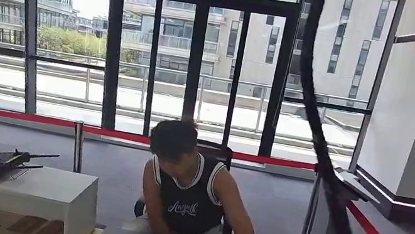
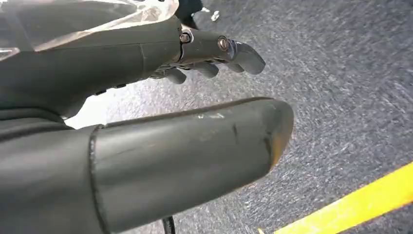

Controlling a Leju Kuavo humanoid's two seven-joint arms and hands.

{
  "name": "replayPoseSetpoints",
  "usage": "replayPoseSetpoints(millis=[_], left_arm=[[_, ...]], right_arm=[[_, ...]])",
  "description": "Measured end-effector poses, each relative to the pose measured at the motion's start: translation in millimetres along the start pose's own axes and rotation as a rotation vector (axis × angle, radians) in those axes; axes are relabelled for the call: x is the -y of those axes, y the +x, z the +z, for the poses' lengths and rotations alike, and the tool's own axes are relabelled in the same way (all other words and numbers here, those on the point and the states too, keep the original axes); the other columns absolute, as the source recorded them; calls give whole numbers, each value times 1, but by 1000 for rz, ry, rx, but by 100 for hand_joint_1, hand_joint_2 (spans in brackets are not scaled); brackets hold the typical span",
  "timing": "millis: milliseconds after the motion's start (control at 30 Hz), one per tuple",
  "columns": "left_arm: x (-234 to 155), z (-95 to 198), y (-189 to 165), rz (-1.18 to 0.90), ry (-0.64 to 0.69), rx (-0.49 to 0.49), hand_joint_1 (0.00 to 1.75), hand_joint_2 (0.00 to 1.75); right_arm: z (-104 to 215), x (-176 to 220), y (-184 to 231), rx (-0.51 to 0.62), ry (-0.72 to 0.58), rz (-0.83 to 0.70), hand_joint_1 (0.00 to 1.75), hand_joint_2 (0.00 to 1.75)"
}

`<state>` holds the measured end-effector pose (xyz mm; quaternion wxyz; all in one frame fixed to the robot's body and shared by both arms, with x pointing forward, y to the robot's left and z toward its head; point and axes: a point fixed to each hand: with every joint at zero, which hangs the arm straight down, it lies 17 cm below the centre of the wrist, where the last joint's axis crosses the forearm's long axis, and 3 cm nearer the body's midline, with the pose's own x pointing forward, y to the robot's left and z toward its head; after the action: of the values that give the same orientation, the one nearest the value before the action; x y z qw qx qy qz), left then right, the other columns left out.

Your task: Pass the card to the sensor for recognition and then transmit it.

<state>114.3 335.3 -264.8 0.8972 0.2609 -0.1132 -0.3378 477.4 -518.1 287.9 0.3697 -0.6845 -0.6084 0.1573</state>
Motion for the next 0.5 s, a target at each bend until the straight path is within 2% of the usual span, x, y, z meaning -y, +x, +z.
replayPoseSetpoints(millis=[233, 367, 500], left_arm=[[-2, 1, -5, 96, 11, -65, 0, 0], [2, 3, -3, 112, 6, -77, 0, 0], [1, 3, 3, 132, 12, -70, 0, 0]], right_arm=[[15, 30, -95, -37, -21, 219, 0, 175], [55, 17, -156, -198, 62, 292, 0, 175], [124, -15, -204, -402, 198, 316, 0, 175]])
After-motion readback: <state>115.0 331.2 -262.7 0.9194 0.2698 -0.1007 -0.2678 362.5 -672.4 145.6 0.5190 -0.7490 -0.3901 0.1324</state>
